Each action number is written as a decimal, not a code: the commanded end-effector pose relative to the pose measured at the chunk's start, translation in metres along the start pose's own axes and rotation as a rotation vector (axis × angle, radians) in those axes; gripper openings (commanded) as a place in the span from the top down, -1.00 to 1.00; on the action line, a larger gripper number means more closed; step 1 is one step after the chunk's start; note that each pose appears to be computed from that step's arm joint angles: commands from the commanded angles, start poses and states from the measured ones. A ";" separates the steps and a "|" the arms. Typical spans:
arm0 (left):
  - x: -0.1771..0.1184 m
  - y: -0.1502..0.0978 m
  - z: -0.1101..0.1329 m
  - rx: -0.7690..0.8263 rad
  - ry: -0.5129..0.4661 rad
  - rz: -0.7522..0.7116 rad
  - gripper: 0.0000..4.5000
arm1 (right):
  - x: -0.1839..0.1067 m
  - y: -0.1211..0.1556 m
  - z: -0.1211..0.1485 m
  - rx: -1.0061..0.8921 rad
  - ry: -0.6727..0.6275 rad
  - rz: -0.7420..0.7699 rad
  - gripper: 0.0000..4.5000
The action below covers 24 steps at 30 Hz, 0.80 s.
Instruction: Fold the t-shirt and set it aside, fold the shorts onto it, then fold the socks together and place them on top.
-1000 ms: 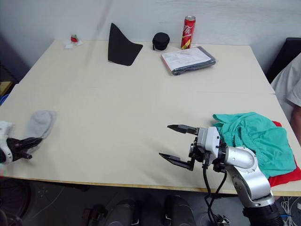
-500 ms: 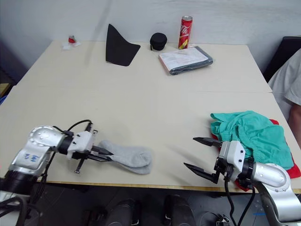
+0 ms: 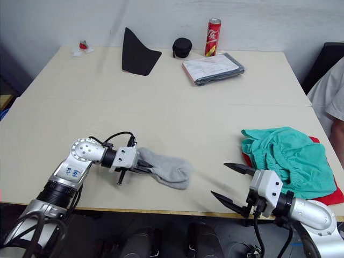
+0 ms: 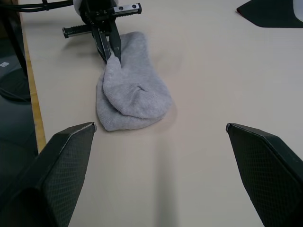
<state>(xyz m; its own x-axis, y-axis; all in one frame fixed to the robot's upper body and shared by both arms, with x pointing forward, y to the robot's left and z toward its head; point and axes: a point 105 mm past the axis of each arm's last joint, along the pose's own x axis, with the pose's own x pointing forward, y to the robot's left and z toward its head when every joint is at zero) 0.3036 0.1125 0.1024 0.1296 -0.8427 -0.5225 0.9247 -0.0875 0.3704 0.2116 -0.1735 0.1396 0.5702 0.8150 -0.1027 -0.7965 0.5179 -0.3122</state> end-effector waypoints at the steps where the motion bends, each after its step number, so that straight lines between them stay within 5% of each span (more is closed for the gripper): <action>1: 0.005 -0.003 0.005 -0.048 0.008 0.054 0.99 | -0.001 -0.007 0.008 -0.027 -0.018 -0.022 -1.00; 9: 0.004 -0.009 0.012 -0.143 -0.046 0.118 0.99 | 0.005 -0.002 0.006 -0.013 -0.023 0.012 -1.00; 15: -0.015 -0.033 0.033 -0.213 -0.188 -0.023 0.20 | 0.016 0.003 0.017 0.069 -0.092 0.040 -1.00; 22: -0.065 -0.019 0.039 -0.352 -0.383 0.152 0.20 | 0.044 0.013 0.040 0.172 -0.178 0.110 -1.00; 24: -0.068 -0.006 0.040 -0.395 -0.448 0.232 0.28 | 0.066 0.012 0.033 0.144 -0.153 0.099 -0.83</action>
<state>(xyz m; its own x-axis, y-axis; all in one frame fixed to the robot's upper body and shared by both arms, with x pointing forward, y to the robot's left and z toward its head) 0.2701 0.1511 0.1549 0.2334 -0.9632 -0.1335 0.9710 0.2234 0.0853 0.2288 -0.1179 0.1616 0.4612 0.8871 0.0165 -0.8751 0.4579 -0.1568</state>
